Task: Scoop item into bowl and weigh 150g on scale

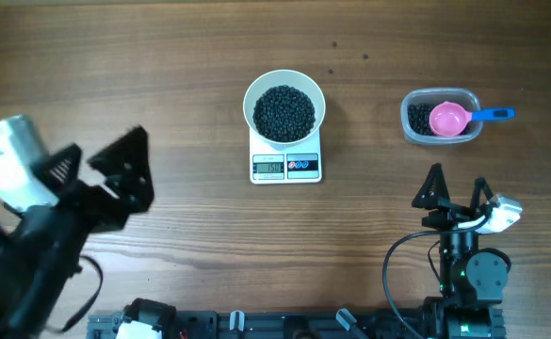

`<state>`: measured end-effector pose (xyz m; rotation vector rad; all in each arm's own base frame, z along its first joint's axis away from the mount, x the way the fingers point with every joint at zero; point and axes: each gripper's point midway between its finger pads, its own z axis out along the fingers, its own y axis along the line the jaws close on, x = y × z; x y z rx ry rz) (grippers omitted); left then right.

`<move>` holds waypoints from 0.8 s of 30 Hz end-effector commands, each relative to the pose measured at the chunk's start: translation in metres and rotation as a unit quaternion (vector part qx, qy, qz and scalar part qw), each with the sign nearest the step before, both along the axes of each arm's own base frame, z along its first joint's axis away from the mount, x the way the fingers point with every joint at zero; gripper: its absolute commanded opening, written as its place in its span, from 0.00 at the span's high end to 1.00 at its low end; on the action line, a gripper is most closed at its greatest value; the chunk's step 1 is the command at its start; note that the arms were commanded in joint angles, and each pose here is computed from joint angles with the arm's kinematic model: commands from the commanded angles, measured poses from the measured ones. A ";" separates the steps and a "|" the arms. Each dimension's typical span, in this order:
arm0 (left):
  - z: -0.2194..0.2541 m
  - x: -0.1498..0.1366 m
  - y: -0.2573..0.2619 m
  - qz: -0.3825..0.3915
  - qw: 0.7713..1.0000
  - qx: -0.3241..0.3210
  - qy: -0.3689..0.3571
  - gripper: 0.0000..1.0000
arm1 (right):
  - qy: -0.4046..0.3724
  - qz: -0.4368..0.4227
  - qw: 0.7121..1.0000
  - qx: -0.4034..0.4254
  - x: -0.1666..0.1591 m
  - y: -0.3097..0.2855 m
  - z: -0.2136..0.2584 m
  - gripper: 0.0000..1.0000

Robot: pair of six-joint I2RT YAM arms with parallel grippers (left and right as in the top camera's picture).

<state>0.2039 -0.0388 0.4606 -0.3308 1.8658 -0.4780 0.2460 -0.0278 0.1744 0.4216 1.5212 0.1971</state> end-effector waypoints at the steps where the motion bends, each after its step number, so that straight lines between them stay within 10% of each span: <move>1: -0.051 0.018 0.021 0.063 0.998 0.009 0.007 0.00 | -0.005 0.008 1.000 0.003 0.000 0.003 0.002 0.00; 8: -0.179 0.074 0.030 0.098 0.992 -0.008 -0.079 0.00 | -0.005 0.008 1.000 0.003 0.000 0.003 0.002 0.00; 24: -0.189 0.023 0.029 0.078 0.958 -0.053 -0.270 0.00 | -0.005 0.008 1.000 0.003 0.000 0.003 0.002 0.00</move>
